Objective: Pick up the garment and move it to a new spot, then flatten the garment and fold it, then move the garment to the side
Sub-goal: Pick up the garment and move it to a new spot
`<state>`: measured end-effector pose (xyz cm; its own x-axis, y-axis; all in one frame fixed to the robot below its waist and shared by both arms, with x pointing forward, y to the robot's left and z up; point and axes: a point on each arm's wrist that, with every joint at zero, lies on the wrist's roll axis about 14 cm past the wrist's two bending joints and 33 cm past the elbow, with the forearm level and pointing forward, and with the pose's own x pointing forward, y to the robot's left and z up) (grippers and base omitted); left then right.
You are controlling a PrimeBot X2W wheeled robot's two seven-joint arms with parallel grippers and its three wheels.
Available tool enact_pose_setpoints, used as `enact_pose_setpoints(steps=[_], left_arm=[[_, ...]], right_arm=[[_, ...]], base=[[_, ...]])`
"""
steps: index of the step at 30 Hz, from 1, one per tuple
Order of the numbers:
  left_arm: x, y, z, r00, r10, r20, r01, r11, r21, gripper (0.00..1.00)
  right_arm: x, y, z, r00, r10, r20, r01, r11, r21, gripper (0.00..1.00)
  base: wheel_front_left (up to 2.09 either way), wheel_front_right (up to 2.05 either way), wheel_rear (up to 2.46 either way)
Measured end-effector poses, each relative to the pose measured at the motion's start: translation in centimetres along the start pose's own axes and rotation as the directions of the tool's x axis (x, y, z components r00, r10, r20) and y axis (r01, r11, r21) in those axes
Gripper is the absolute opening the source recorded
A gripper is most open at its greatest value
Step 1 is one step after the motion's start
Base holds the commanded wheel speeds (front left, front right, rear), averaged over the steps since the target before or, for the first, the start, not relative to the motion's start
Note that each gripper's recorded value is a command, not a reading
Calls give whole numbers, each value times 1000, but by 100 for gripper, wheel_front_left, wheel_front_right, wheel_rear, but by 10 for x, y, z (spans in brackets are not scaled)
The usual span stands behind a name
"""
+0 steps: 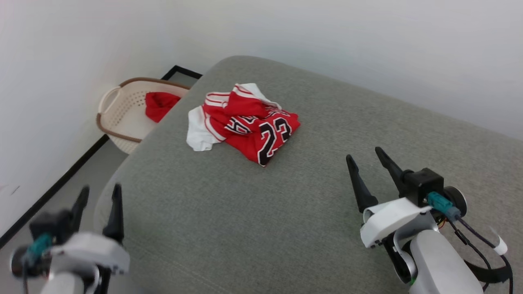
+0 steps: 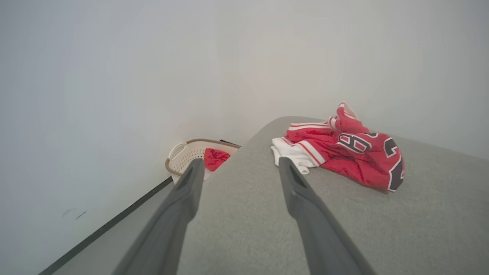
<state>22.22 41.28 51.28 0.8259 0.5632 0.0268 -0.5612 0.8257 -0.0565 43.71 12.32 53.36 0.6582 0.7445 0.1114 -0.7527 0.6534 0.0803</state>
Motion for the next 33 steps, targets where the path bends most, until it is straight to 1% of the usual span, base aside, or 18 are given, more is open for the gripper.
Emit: enact_pose_setpoints(steps=[4,8,9,12,14,17,19,21,23,24,25,27,28,31,33], left_arm=[[28,-20,25,995,-87,47,85,995,51,100],[64,-52,52,980,-174,94,168,983,68,100],[75,-60,59,976,-190,105,184,981,62,100],[105,-81,77,964,-232,127,222,971,87,100],[125,-96,86,958,-254,129,245,966,82,100],[154,-124,85,949,-303,85,297,952,72,100],[173,-134,81,950,-310,44,307,950,58,100],[190,-144,69,949,-315,-28,316,948,45,100],[201,-152,45,937,-318,-147,325,945,28,100],[205,-156,30,926,-315,-210,324,946,10,100],[207,-161,14,904,-315,-288,325,946,-15,100],[207,-171,-16,847,-324,-422,329,942,-62,100],[207,-174,-28,818,-322,-476,335,940,-62,100],[209,-182,-52,749,-322,-579,324,940,-104,100],[207,-189,-70,691,-325,-646,325,938,-124,100]], right_arm=[[-6,4,3,1000,16,6,-16,999,-28,100],[-8,7,6,999,38,11,-37,998,-58,100],[-9,5,6,999,37,11,-36,997,-64,100],[-9,-5,9,999,26,19,-24,997,-76,100],[-9,-12,9,1000,17,26,-15,997,-79,100],[-9,-26,9,999,-1,34,4,997,-79,100],[-11,-35,6,999,-14,34,16,997,-75,100],[-15,-45,1,999,-32,28,34,997,-73,100],[-19,-53,-3,999,-45,21,47,996,-70,100],[-21,-58,-5,998,-56,19,58,996,-69,100],[-24,-64,-7,997,-70,14,71,995,-68,100],[-31,-74,-13,995,-96,3,96,993,-65,100],[-34,-79,-15,994,-108,-1,108,992,-66,100],[-41,-92,-19,990,-141,-8,140,988,-68,100],[-44,-100,-23,988,-155,-20,153,985,-75,100]], base=[[0,0,0],[0,0,0],[0,0,0],[0,0,0],[0,0,0],[0,0,0],[0,0,0],[0,0,0],[0,0,0],[0,0,0],[0,0,0],[0,0,0],[0,0,0],[0,0,0],[0,0,0]])
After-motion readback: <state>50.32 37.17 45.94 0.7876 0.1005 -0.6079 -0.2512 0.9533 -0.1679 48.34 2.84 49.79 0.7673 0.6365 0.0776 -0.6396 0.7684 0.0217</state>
